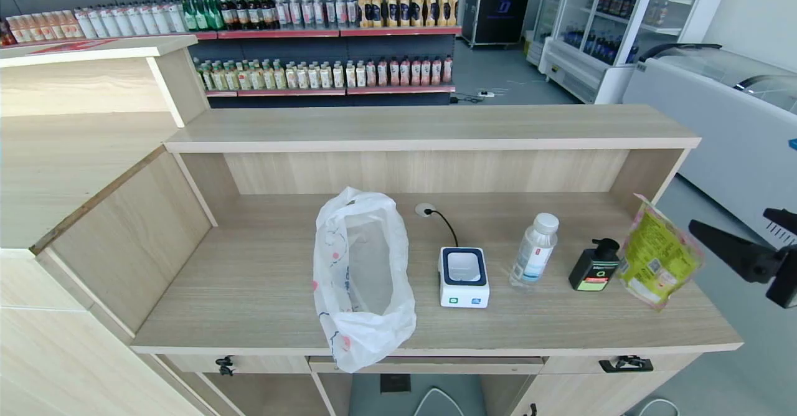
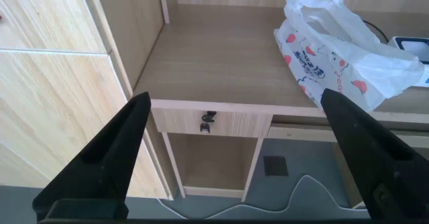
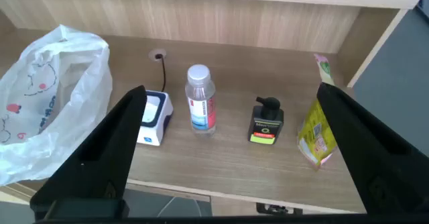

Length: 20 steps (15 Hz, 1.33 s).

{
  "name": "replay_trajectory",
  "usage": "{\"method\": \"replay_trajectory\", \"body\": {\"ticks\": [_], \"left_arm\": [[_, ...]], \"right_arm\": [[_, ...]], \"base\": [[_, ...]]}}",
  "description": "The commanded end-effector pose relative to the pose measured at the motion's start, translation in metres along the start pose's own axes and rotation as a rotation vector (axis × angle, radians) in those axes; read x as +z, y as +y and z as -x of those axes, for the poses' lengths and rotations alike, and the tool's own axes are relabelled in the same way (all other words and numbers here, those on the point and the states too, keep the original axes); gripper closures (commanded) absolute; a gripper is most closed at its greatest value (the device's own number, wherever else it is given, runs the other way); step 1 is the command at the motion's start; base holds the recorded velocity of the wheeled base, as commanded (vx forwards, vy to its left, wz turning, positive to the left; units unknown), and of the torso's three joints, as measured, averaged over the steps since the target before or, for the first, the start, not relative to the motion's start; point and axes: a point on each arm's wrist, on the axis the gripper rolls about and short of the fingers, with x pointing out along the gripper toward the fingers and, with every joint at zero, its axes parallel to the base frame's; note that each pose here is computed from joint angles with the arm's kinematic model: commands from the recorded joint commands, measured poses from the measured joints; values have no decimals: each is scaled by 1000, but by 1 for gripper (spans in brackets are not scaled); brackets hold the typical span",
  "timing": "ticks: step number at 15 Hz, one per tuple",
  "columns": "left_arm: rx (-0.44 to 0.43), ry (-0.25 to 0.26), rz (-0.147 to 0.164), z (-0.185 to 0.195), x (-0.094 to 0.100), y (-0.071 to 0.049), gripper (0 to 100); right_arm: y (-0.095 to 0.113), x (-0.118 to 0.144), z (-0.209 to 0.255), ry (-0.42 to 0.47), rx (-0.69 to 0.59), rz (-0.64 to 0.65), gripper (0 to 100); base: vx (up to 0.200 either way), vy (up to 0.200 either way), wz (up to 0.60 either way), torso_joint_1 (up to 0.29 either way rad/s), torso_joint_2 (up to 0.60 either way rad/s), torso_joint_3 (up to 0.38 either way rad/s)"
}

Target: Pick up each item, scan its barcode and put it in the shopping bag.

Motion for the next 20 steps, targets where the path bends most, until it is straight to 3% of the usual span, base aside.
{"method": "replay_trajectory", "body": {"ticks": [1, 5, 10, 13, 20], "left_arm": [[0, 0, 1, 0, 0, 0, 0], [0, 0, 1, 0, 0, 0, 0], [0, 0, 1, 0, 0, 0, 0], [0, 0, 1, 0, 0, 0, 0], [0, 0, 1, 0, 0, 0, 0]], "right_arm": [[-4, -30, -42, 166, 5, -8, 0], [-19, -55, -59, 292, -110, -5, 0], [-33, -82, -90, 332, -154, -10, 0], [-34, -100, -107, 373, -137, 7, 0], [-27, -128, -134, 350, 5, 48, 0]], "base": [[0, 0, 0, 0, 0, 0], [0, 0, 0, 0, 0, 0], [0, 0, 0, 0, 0, 0], [0, 0, 0, 0, 0, 0], [0, 0, 0, 0, 0, 0]]}}
